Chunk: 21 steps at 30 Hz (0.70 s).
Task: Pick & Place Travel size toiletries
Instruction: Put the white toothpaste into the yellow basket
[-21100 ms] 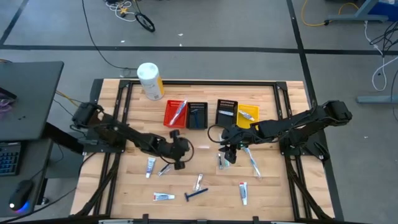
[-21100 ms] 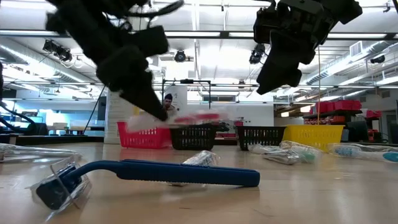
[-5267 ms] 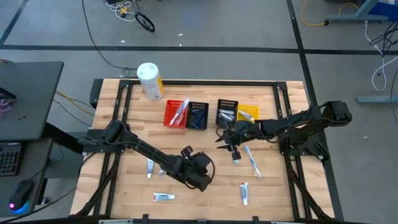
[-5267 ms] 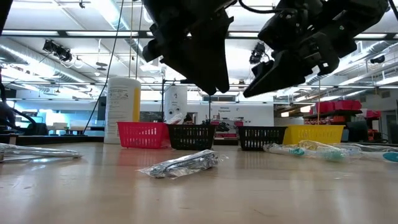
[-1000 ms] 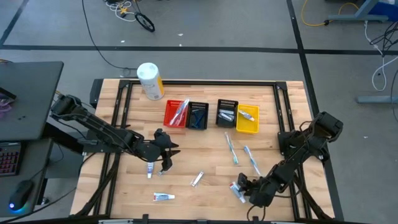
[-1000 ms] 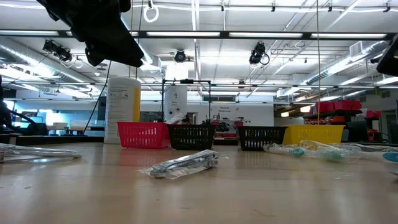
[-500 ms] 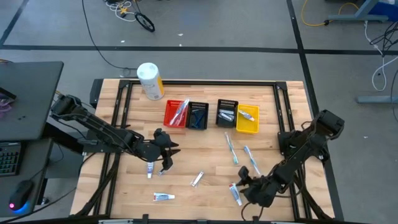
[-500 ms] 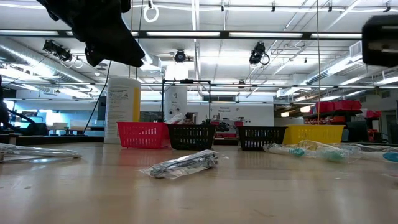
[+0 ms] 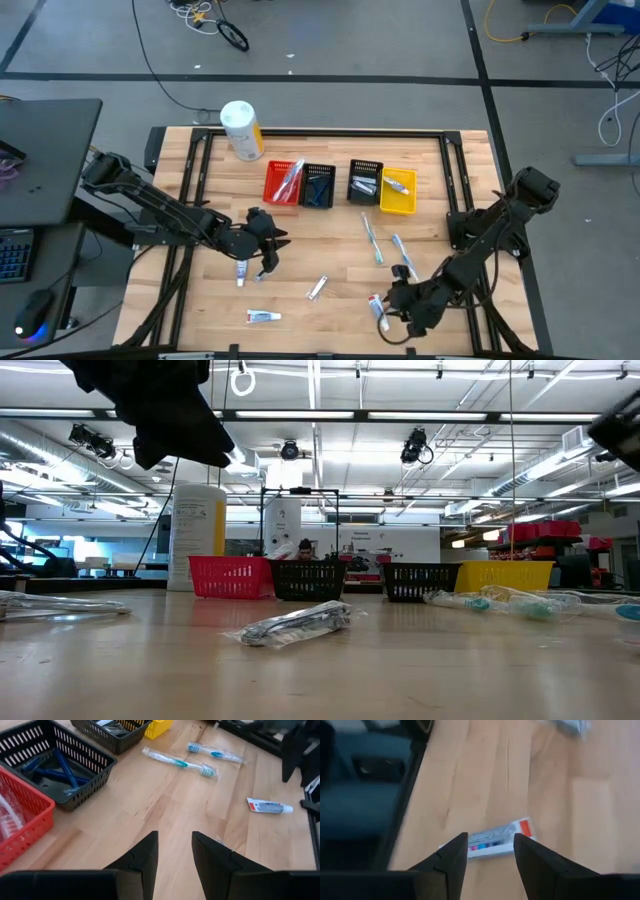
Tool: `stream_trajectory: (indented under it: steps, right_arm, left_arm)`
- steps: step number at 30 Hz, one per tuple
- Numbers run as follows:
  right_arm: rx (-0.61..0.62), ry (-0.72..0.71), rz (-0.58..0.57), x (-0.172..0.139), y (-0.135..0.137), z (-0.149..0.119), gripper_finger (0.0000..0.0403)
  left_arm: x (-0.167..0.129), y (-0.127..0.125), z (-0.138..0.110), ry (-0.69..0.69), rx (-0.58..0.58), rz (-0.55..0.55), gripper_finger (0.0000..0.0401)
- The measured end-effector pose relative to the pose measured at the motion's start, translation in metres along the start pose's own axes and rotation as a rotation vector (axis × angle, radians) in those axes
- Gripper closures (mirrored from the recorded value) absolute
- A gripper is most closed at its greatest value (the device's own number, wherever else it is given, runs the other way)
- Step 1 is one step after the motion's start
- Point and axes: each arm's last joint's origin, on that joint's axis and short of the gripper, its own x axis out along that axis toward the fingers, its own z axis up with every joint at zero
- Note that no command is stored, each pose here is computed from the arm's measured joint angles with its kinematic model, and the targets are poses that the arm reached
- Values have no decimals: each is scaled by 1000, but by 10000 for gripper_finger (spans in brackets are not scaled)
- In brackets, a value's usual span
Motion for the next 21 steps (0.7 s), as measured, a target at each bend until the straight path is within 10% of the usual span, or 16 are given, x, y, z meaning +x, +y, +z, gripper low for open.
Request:
stream_trajectory:
  steps: [11, 21]
  right_arm:
    - [548, -7, 84, 5, -7, 15, 233]
    - [663, 319, -107, 28, 26, 43, 234]
  left_arm:
    - [2, -1, 12, -140, 140, 43, 273]
    - [10, 5, 45, -299, 318, 15, 273]
